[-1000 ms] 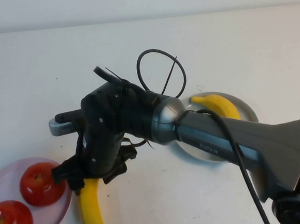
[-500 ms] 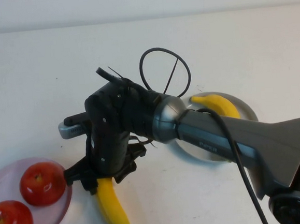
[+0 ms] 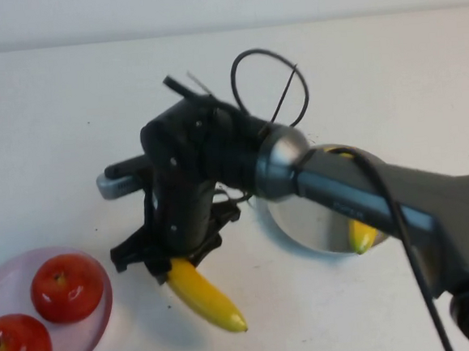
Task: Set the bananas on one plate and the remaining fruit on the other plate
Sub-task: Put another type of fruit in the right plate
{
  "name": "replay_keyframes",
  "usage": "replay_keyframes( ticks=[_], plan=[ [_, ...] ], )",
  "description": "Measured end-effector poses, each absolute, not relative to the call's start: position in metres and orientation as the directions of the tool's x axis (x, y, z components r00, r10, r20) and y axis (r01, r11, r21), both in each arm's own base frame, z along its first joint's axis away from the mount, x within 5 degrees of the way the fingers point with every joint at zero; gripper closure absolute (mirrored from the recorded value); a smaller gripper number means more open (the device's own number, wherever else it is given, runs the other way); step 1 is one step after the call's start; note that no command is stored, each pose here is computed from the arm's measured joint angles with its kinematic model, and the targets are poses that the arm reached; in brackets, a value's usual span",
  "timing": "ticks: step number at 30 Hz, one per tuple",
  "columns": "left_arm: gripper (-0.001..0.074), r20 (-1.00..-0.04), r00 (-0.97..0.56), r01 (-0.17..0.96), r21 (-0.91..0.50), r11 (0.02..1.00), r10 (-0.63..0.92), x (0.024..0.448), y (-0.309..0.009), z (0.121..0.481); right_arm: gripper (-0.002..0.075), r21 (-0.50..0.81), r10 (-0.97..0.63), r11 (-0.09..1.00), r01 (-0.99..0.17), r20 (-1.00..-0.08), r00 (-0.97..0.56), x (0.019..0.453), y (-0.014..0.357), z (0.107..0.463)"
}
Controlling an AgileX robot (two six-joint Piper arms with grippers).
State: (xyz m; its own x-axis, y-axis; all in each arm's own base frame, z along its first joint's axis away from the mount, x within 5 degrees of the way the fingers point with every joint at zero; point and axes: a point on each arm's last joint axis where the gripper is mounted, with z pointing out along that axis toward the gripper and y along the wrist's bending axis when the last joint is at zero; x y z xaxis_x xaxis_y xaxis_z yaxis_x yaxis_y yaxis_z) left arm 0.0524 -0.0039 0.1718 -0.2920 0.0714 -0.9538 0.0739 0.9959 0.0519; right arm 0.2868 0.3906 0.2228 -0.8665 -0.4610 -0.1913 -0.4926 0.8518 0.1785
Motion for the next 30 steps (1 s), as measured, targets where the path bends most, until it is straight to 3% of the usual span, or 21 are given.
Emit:
replay_keyframes(
  ticks=[4,8,18,25,30],
  plan=[
    [0.0733,-0.954,-0.292,0.074,0.052,0.996,0.071,0.052,-0.004,0.172,0.0405,0.120,-0.416,0.877,-0.465,-0.291,-0.861,0.309,0.359,0.261],
    [0.0733,-0.954,-0.292,0.074,0.052,0.996,0.071,0.052,-0.004,0.172,0.0405,0.023,-0.358,0.922,-0.388,-0.336,-0.871,0.342,0.316,0.272],
    [0.0733,-0.954,-0.292,0.074,0.052,0.996,0.071,0.052,-0.004,0.172,0.0405,-0.040,-0.242,0.970,-0.239,-0.224,-0.944,0.380,0.252,0.236],
    [0.0733,-0.954,-0.292,0.074,0.052,0.996,0.071,0.052,-0.004,0.172,0.0405,-0.040,-0.253,0.967,-0.250,-0.183,-0.950,0.386,0.249,0.219],
    [0.0733,-0.954,-0.292,0.074,0.052,0.996,0.071,0.052,-0.004,0.172,0.0343,-0.027,-0.248,0.969,-0.247,-0.177,-0.952,0.386,0.250,0.218]
  ],
)
